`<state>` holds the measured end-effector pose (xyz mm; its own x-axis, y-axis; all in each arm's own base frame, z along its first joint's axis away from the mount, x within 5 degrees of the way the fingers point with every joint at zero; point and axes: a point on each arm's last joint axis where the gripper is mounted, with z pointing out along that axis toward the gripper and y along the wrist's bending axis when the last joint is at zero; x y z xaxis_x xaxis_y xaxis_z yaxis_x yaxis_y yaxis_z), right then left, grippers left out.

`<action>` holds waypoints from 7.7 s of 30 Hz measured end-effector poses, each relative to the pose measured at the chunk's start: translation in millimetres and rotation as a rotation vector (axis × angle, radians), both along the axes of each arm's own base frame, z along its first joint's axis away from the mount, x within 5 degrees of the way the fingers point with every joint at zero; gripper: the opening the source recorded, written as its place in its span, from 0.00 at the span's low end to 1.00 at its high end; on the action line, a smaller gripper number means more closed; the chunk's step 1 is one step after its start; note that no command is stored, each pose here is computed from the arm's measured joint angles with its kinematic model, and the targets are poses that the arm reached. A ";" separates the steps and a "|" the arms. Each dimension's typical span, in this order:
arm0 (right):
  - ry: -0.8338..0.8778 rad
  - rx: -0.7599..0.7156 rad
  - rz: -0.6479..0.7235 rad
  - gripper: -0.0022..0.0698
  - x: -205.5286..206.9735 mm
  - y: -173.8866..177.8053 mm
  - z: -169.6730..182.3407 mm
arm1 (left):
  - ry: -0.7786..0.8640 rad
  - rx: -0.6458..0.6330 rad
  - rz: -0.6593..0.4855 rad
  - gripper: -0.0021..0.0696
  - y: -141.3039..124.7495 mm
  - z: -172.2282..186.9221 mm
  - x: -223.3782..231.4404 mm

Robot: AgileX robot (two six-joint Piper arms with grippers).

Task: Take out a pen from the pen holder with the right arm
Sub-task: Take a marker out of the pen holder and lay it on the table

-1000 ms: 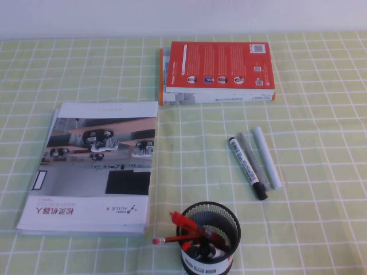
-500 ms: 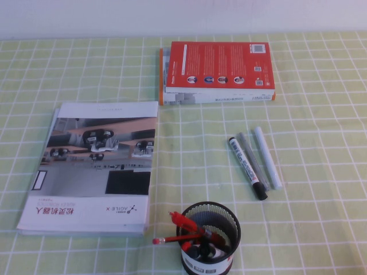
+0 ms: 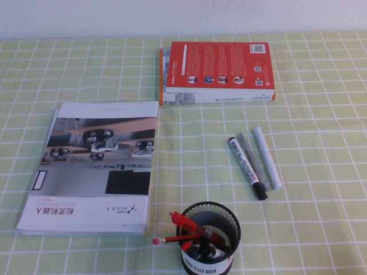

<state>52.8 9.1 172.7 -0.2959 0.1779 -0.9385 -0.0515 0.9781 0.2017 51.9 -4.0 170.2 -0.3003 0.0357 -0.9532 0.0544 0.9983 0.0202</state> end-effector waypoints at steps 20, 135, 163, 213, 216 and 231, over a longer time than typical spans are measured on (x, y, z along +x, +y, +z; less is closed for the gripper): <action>-0.224 0.364 -0.081 0.01 3.9 -2.2 23.4 | 0.001 0.000 0.000 0.02 0.0 -0.1 0.1; -0.117 -0.417 1.007 0.46 52.3 191.9 60.2 | 0.001 0.000 0.000 0.02 0.0 -0.1 0.1; -0.108 -0.438 0.984 0.46 57.5 197.3 50.8 | 0.001 0.000 0.000 0.02 0.0 -0.1 0.1; -0.057 -0.468 1.005 0.43 61.5 209.1 41.5 | 0.001 0.000 0.000 0.02 0.0 -0.1 0.1; -0.058 -0.470 1.007 0.43 61.4 209.1 41.4 | 0.001 0.000 0.000 0.02 0.0 -0.1 0.1; -0.071 -0.473 1.031 0.43 61.7 214.1 47.6 | 0.001 0.000 0.000 0.02 0.0 -0.1 0.1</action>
<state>114.5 223.3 220.2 -0.0398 -0.4964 -0.8672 -0.8726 0.4401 -0.2119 52.0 -4.0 170.1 -0.3015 0.0357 -0.9528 0.0544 0.9983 0.0202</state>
